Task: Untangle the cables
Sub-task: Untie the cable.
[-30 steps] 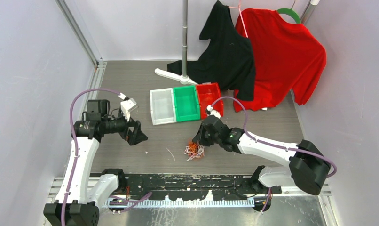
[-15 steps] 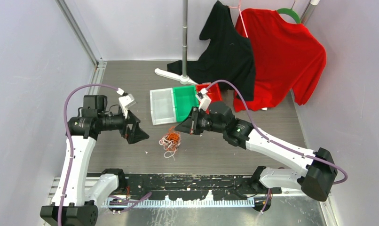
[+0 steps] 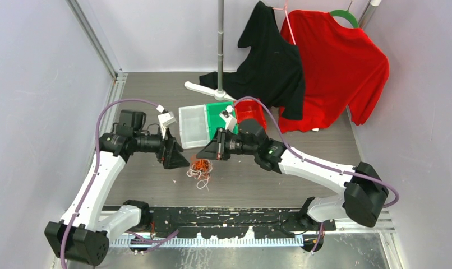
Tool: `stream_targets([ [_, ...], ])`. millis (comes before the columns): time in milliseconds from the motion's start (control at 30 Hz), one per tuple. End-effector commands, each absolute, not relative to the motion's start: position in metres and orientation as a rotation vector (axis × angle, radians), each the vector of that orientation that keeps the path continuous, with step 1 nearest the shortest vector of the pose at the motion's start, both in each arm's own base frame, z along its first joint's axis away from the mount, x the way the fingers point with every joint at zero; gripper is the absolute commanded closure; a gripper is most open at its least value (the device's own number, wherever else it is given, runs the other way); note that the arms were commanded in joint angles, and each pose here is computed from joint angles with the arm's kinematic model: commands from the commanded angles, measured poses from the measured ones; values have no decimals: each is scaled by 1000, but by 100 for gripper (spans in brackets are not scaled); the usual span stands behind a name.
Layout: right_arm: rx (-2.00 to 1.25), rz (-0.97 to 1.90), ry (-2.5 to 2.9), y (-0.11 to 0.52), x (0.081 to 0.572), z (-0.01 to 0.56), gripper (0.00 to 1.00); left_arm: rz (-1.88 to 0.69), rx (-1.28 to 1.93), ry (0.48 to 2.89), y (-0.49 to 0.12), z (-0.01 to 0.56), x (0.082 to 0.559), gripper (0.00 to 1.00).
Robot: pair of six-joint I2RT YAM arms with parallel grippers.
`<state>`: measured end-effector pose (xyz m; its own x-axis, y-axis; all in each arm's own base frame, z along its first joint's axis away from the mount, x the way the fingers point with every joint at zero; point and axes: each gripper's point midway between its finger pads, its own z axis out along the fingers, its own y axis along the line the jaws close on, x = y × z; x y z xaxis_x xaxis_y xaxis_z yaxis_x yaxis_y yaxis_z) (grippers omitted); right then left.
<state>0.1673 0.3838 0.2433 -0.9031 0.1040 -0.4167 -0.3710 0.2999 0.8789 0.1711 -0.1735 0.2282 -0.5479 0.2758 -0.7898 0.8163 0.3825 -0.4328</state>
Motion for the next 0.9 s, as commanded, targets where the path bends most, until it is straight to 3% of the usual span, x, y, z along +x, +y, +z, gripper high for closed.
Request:
stream_targets([
  [0,-321,1826,1968,400,160,306,99,-1149,969,1955,-182,235,178,17],
  [367,-347,1924,1971,414,156,305,99,-1239,1035,1925,-187,234,162,46],
  [433,-348,1942,1962,416,156,308,99,-1287,1035,1924,-188,233,155,58],
  [567,-357,1910,1976,413,155,305,99,-1266,1033,1936,-186,234,153,89],
  [733,-377,1683,2052,392,161,280,95,-1044,1001,1991,-172,238,171,100],
  [867,-352,1395,2145,365,175,251,92,-939,955,2002,-164,247,177,100],
])
